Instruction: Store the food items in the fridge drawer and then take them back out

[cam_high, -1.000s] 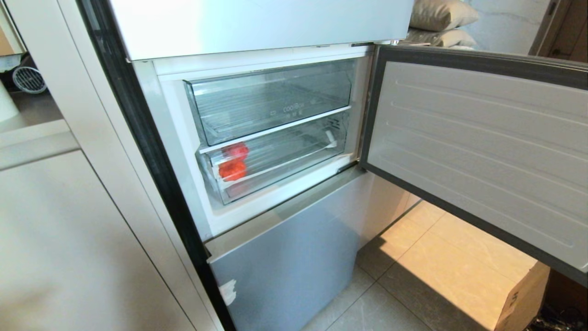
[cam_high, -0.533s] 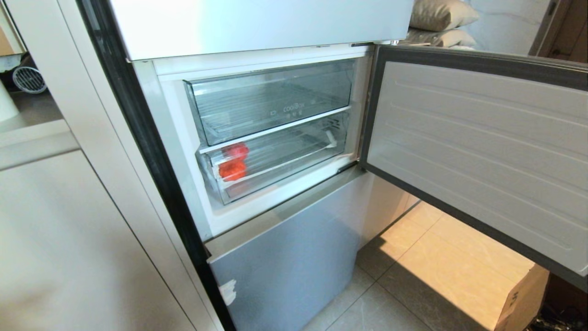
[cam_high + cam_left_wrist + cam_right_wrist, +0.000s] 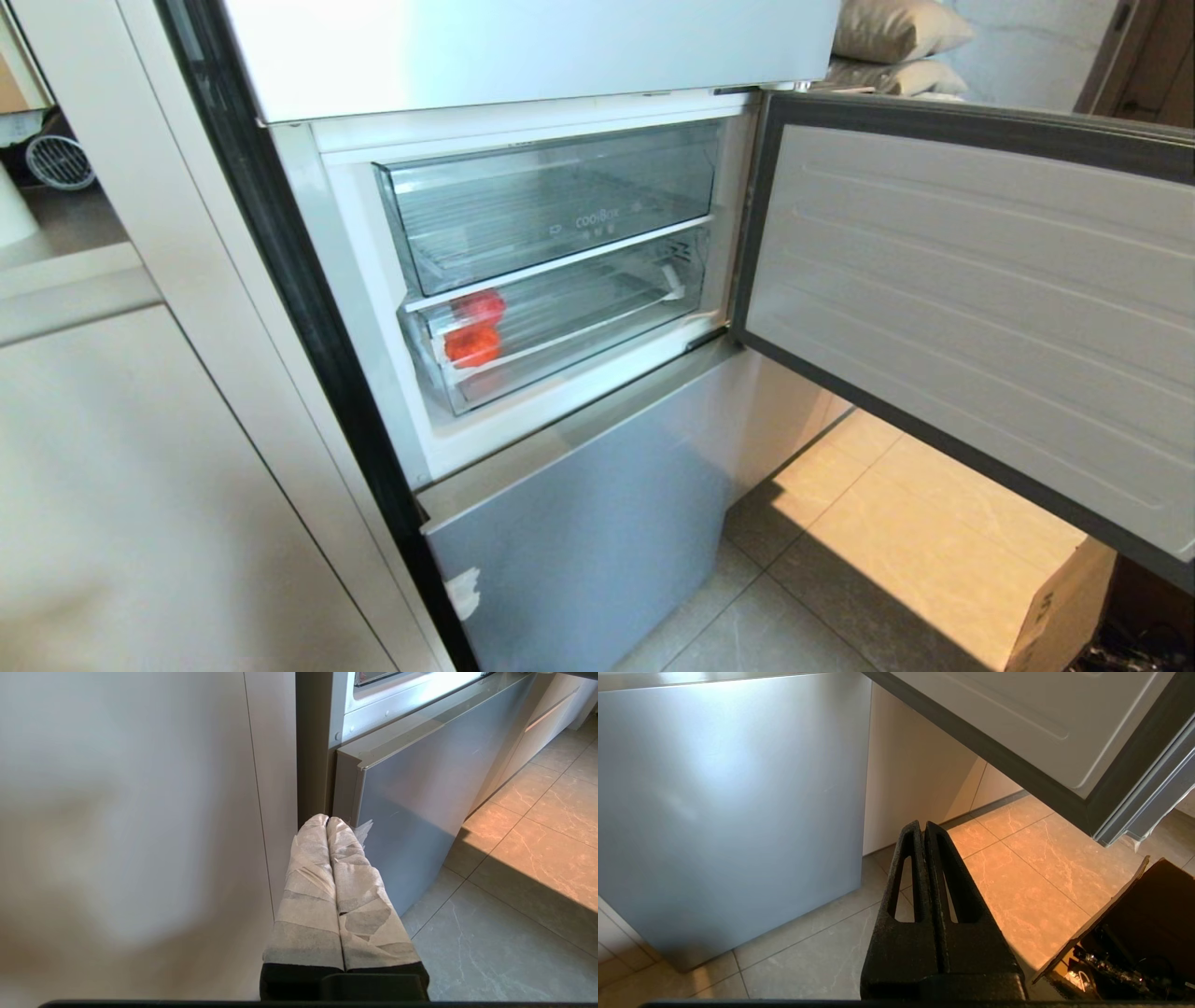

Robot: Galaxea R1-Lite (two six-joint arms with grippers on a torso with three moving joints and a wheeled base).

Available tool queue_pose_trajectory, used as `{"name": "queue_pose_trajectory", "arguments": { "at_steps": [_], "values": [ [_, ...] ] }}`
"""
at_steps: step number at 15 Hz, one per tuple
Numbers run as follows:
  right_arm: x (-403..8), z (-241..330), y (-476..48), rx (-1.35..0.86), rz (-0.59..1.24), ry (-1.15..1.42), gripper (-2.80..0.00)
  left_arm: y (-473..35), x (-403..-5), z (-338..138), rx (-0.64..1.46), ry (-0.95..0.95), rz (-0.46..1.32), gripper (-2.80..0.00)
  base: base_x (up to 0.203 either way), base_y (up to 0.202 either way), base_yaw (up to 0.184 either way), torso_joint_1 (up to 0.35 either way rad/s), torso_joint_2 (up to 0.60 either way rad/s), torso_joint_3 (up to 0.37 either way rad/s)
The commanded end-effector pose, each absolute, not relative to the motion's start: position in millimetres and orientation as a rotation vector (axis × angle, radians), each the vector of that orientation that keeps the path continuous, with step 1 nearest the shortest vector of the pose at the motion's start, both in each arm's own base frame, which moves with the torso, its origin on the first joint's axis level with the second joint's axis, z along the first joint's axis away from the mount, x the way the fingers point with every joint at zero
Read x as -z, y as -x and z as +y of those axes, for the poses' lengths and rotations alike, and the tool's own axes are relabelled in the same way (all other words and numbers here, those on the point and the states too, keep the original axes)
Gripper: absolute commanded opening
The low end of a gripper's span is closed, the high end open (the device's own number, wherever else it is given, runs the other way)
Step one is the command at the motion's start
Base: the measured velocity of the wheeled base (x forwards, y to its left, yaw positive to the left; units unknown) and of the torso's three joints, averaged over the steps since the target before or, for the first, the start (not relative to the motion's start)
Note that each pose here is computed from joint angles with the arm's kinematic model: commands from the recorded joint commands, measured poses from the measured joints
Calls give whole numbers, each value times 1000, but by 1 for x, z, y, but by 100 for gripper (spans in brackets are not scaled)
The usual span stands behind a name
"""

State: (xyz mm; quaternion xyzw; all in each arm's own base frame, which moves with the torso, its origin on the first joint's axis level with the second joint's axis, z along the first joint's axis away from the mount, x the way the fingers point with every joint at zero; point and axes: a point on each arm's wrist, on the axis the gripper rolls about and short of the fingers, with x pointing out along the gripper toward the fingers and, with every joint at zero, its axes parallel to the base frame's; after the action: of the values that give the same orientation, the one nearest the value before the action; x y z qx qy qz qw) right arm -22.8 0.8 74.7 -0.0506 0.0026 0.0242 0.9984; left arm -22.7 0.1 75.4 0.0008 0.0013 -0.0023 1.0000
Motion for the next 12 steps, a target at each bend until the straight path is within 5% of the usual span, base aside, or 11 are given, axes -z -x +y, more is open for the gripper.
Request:
{"name": "queue_pose_trajectory", "arguments": {
  "at_steps": [1, 9, 12],
  "values": [
    [-75, 1, 23, -50, 7, 103, -280, 23, -75, 0, 5, -2, 3, -280, 0, 0, 0, 0, 0, 0],
    [-75, 0, 23, -29, 7, 92, -280, 23, -75, 0, 5, -2, 3, -280, 0, 0, 0, 0, 0, 0],
    [-75, 0, 23, -28, 6, 82, -280, 23, -75, 0, 5, -2, 3, -280, 4, -5, 128, 4, 3, 5]
  ]
}}
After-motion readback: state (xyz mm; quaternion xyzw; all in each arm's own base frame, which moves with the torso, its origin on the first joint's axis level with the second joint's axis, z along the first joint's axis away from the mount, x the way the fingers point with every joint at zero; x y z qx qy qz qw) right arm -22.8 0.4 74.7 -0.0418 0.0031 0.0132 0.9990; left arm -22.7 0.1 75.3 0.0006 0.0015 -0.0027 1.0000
